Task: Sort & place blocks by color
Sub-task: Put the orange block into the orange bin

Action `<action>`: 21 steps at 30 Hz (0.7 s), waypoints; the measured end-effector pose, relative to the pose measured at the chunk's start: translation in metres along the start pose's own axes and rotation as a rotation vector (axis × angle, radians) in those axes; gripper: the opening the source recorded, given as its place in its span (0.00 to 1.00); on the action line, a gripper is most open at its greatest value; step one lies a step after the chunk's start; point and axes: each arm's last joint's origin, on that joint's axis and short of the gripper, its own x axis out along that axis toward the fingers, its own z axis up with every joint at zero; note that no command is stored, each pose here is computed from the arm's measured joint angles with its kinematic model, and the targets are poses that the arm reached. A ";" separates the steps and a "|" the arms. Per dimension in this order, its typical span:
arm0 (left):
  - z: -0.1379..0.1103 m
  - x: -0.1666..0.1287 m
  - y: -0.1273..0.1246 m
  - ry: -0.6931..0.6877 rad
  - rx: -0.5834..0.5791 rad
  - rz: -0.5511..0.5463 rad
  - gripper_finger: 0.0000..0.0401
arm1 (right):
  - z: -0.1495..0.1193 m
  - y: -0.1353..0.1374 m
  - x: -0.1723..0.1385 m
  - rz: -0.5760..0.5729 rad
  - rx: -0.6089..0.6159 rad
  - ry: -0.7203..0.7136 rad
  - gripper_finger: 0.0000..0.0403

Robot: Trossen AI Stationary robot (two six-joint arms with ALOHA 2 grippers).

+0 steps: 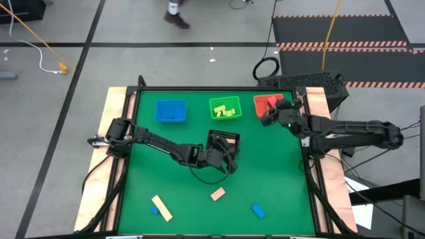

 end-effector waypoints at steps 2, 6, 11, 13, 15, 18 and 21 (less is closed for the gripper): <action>0.001 0.001 0.002 -0.001 -0.003 0.005 0.42 | 0.000 -0.004 0.008 -0.049 0.010 0.013 0.32; 0.001 0.002 0.003 -0.002 -0.005 0.009 0.42 | -0.001 -0.012 0.022 -0.136 0.014 0.050 0.32; 0.002 0.003 0.004 -0.003 -0.005 0.011 0.42 | -0.007 -0.015 0.037 -0.179 -0.002 0.110 0.32; 0.002 0.003 0.004 -0.002 -0.005 0.012 0.42 | -0.009 -0.014 0.042 -0.163 -0.005 0.142 0.32; 0.003 0.004 0.006 -0.003 -0.009 0.015 0.42 | -0.011 -0.014 0.048 -0.160 -0.004 0.161 0.32; 0.003 0.004 0.006 -0.004 -0.009 0.017 0.42 | -0.013 -0.014 0.055 -0.165 -0.023 0.177 0.33; 0.003 0.004 0.006 -0.004 -0.010 0.017 0.42 | -0.015 -0.014 0.060 -0.180 -0.038 0.196 0.36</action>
